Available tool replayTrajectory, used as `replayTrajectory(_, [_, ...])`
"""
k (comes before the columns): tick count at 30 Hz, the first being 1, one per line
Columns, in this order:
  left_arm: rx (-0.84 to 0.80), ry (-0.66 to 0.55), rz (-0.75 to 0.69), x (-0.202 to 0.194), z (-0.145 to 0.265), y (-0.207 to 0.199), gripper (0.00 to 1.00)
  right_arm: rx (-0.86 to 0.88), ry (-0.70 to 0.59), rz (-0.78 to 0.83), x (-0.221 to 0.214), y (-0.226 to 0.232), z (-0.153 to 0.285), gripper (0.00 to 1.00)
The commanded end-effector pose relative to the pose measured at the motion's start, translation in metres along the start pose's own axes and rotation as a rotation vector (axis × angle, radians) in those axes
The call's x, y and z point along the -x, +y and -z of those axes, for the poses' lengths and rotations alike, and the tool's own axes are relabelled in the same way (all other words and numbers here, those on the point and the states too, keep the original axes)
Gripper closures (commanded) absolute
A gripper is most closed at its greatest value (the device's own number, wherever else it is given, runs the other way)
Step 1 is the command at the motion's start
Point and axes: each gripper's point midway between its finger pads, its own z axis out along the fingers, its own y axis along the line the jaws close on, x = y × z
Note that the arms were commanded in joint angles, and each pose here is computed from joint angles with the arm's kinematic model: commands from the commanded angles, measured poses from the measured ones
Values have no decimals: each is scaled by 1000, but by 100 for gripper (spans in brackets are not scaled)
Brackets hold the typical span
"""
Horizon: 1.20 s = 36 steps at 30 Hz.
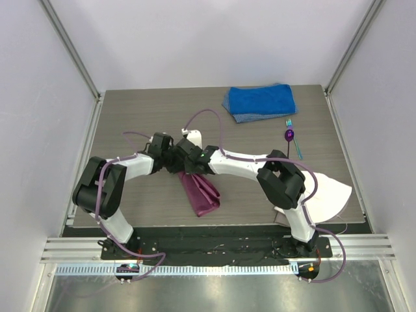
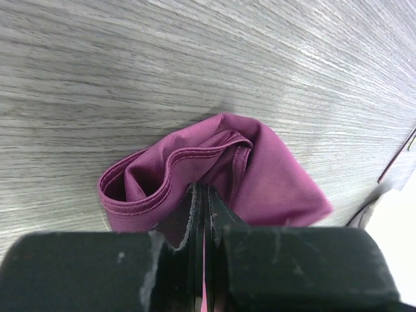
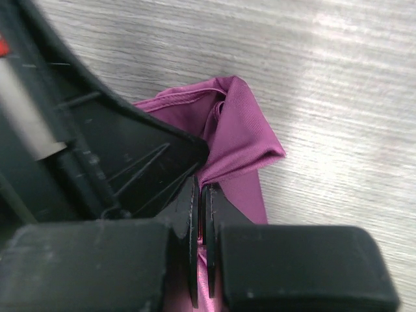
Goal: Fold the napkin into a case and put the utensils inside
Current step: Fold the 2/3-rectangle-folded napkin at the center of the board.
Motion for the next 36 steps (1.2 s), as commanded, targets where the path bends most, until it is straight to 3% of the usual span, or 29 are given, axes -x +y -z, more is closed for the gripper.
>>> replayTrajectory(1, [-81, 9, -16, 4, 10, -18, 97, 38, -12, -121, 5, 21, -6, 99])
replayTrajectory(8, [-74, -1, 2, 12, 21, -16, 96, -66, -30, -172, 0, 5, -11, 99])
replayTrajectory(11, [-93, 5, 26, 16, 27, -20, 91, -116, -43, -211, -3, 0, -12, 99])
replayTrajectory(17, [-93, -61, 11, 25, 56, -23, 88, -145, -55, -198, -5, -1, -14, 99])
replayTrajectory(22, [-16, -157, -7, 32, 76, -1, 93, -141, -47, -95, -4, 1, -16, 99])
replayTrajectory(27, [12, -148, 18, 27, 68, 21, 96, -158, -52, 1, -3, 2, -17, 99])
replayTrajectory(36, [26, -186, 78, 35, 55, 40, 98, -342, -112, 156, -2, 2, -13, 99])
